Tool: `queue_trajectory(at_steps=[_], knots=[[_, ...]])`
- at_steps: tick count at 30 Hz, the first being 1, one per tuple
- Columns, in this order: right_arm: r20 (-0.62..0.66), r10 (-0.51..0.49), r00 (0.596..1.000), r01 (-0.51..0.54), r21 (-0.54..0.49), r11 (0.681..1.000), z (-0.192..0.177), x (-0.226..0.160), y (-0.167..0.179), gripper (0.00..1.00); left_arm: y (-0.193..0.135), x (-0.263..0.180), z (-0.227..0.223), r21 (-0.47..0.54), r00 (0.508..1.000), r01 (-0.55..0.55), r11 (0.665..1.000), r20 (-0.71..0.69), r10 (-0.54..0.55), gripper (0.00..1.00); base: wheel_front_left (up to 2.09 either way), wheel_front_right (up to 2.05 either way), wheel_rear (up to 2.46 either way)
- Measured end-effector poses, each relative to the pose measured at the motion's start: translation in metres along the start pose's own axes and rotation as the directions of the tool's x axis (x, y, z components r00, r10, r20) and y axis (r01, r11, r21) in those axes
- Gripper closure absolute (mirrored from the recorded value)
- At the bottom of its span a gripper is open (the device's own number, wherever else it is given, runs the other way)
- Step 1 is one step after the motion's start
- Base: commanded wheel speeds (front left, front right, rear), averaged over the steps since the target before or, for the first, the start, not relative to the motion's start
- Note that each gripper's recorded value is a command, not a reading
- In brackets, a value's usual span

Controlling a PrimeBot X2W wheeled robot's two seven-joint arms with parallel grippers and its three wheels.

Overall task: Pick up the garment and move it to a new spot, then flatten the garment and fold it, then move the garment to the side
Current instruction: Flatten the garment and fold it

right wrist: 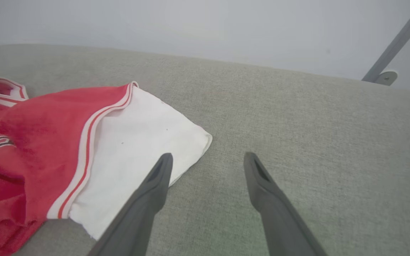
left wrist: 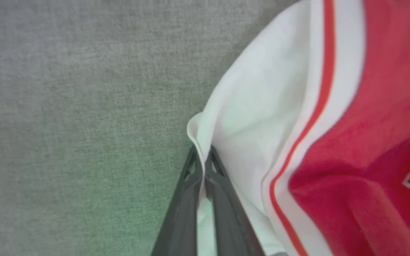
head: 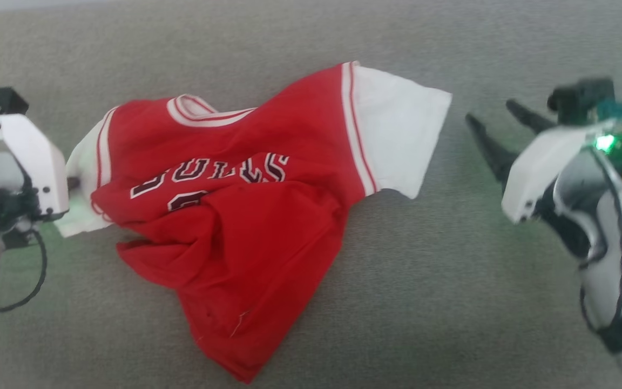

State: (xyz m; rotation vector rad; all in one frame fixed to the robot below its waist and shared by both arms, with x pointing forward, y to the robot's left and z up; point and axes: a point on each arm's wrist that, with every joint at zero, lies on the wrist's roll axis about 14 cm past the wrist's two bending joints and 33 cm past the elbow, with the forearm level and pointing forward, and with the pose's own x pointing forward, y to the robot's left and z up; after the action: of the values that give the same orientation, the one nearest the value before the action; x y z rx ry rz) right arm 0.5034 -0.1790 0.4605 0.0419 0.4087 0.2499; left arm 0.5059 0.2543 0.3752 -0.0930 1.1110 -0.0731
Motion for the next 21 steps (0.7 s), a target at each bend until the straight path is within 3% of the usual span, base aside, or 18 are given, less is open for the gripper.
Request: queue_trajectory(at_steps=[9,20,21], knots=[[-0.237,0.056,0.970,-0.064,-0.026,0.998,-0.008,0.048,0.008,0.00,0.009,0.001,0.006,-0.015,1.000,-0.012,1.000,0.023,0.013,1.00,0.00,0.00,0.00],[-0.520,0.092,0.849,-0.101,0.011,0.995,-0.055,0.078,0.024,0.00,0.021,0.007,0.008,-0.038,0.999,-0.032,0.999,0.036,0.033,1.00,0.00,0.00,0.00],[-0.540,0.095,0.836,-0.106,0.011,0.994,-0.059,0.079,0.026,0.47,0.022,0.007,0.008,-0.039,0.999,-0.033,0.999,0.036,0.034,1.00,0.00,0.00,0.00]])
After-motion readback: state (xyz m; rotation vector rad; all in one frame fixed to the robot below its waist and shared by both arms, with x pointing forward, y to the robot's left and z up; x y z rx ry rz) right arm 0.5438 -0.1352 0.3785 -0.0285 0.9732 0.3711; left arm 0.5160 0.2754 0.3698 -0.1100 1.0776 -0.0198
